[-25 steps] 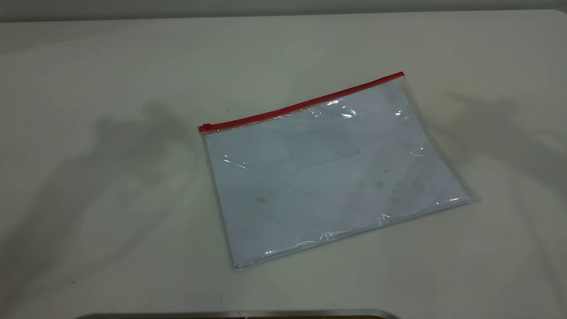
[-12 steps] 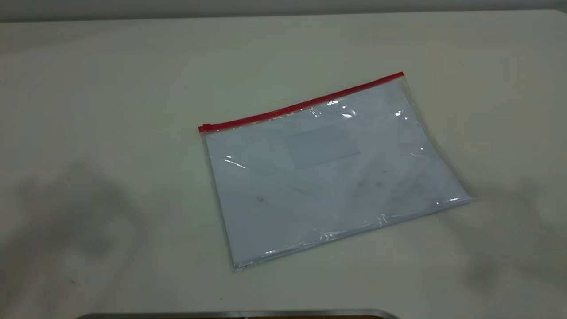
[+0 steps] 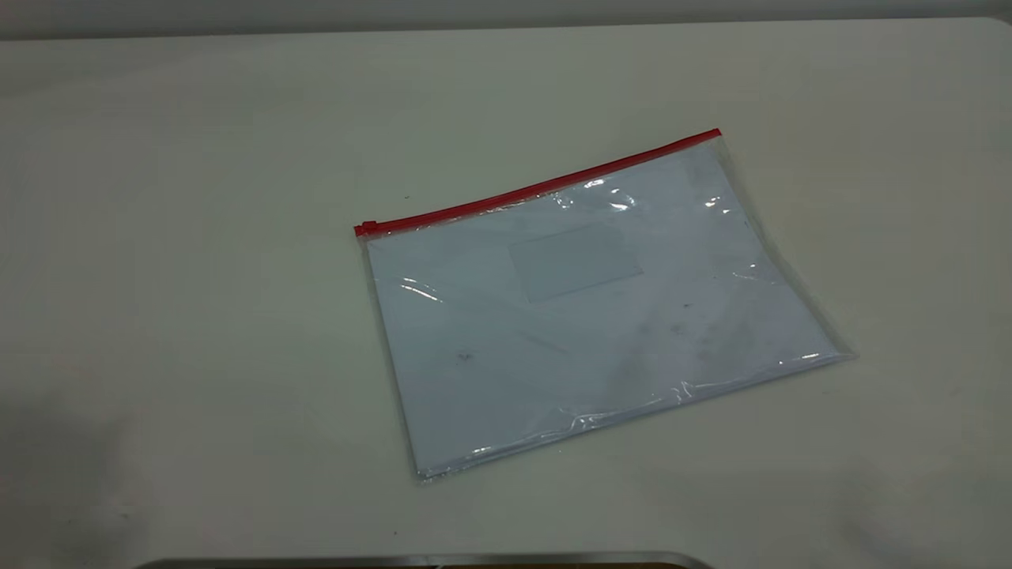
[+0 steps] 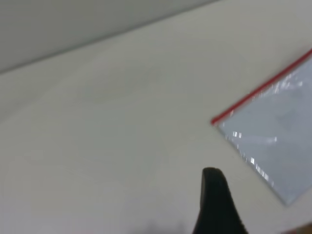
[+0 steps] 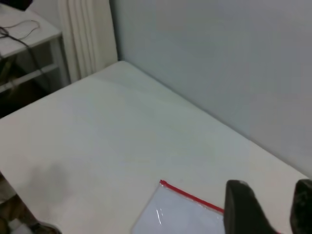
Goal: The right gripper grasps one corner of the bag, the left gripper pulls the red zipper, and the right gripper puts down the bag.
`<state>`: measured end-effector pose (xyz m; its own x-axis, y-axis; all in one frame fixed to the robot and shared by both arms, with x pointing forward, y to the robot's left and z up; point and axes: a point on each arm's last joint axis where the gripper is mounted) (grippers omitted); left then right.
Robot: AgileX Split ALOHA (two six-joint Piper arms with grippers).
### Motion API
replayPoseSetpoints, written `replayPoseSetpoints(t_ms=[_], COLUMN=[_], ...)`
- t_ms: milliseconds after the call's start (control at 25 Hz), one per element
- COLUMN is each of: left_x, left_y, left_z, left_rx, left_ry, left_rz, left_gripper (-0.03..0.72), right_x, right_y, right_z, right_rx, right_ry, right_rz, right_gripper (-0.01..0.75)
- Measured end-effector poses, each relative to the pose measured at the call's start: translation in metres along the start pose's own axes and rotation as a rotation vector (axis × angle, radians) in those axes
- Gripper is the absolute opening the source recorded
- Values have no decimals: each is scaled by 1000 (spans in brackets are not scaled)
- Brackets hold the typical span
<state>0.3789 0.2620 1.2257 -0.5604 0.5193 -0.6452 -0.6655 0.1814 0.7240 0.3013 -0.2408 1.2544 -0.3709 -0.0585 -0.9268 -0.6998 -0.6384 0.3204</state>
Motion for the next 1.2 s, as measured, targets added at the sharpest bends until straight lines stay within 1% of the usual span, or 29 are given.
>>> replayPoseSetpoints(t_ms=[120, 240, 480, 600, 800, 920, 1040, 1200], left_x=[40, 76, 131, 154, 186, 201, 212, 220], left_y=[6, 8, 2, 0, -7, -9, -14, -24], left_z=[-12, -22, -43, -51, -64, -69, -74, -77], left_rx=[-20, -43, -45, -51, -52, -56, -59, -50], left_ry=[-5, -13, -2, 4, 12, 15, 16, 16], left_rz=[22, 36, 40, 28, -5, -33, -43, -19], left_gripper=[546, 546, 546, 546, 546, 546, 546, 546], right_x=[32, 63, 123, 153, 195, 211, 217, 218], right_y=[18, 25, 24, 17, 5, -1, -2, -1], right_z=[16, 18, 2, -6, -18, -26, -31, -33], right_rx=[53, 133, 318, 364, 405, 444, 478, 508], right_ry=[-4, -35, -86, -114, -150, -167, -181, -182], right_rz=[-14, 6, 100, 150, 197, 209, 198, 200], right_gripper=[240, 228, 228, 230, 235, 236, 236, 236])
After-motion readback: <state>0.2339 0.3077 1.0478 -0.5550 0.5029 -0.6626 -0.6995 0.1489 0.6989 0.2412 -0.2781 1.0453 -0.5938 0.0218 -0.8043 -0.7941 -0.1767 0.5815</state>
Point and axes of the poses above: a point on each arm's last joint axis where the gripper is mounted, y pointing back along that axis away from the gripper, z along the wrist's bending axis when the last joint is at zero, x = y × z, and after that the axes turned 15 degrees about -y, right-handed
